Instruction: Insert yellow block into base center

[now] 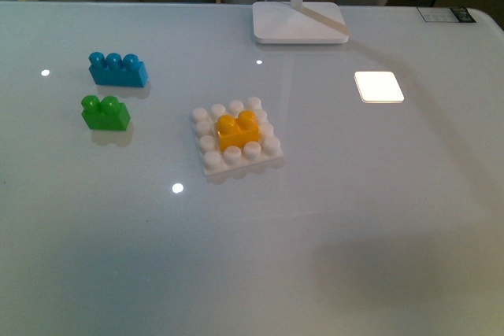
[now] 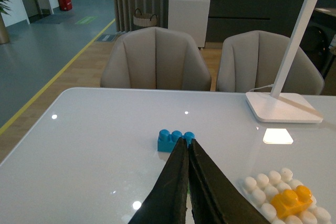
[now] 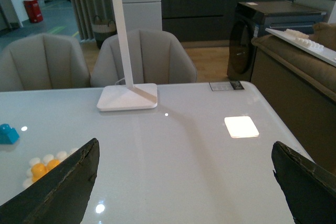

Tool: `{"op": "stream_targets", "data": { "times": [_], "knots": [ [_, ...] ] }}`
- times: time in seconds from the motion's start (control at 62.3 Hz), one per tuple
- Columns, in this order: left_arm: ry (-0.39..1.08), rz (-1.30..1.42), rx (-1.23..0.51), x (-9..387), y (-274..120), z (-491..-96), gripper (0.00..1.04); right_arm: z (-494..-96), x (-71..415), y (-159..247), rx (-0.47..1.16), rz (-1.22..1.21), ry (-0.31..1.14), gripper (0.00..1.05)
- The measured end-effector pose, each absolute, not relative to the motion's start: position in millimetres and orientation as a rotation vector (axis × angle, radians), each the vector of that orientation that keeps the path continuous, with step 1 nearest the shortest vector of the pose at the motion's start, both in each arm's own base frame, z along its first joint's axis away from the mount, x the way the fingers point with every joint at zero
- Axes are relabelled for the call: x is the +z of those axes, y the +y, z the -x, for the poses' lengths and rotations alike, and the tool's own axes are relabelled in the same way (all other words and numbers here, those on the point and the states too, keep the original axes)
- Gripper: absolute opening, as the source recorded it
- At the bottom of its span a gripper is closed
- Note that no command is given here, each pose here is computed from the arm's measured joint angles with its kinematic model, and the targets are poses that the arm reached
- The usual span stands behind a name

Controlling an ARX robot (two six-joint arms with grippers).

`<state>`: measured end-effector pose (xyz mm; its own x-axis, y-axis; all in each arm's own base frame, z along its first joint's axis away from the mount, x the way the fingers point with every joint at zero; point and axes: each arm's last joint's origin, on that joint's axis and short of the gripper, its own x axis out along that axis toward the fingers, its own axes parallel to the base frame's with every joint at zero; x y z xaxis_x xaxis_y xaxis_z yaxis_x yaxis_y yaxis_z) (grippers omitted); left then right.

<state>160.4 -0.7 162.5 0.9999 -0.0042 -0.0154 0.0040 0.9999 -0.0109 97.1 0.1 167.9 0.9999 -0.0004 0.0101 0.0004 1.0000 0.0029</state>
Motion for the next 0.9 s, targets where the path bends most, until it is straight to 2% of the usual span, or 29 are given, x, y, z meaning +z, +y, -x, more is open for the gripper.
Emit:
{"op": "stream_targets", "data": {
  "times": [0.899],
  "knots": [
    [-0.013, 0.011, -0.005, 170.8, -0.5, -116.1, 0.03, -97.1, 167.9, 0.1, 0.000, -0.003, -0.010, 0.96]
  ]
}}
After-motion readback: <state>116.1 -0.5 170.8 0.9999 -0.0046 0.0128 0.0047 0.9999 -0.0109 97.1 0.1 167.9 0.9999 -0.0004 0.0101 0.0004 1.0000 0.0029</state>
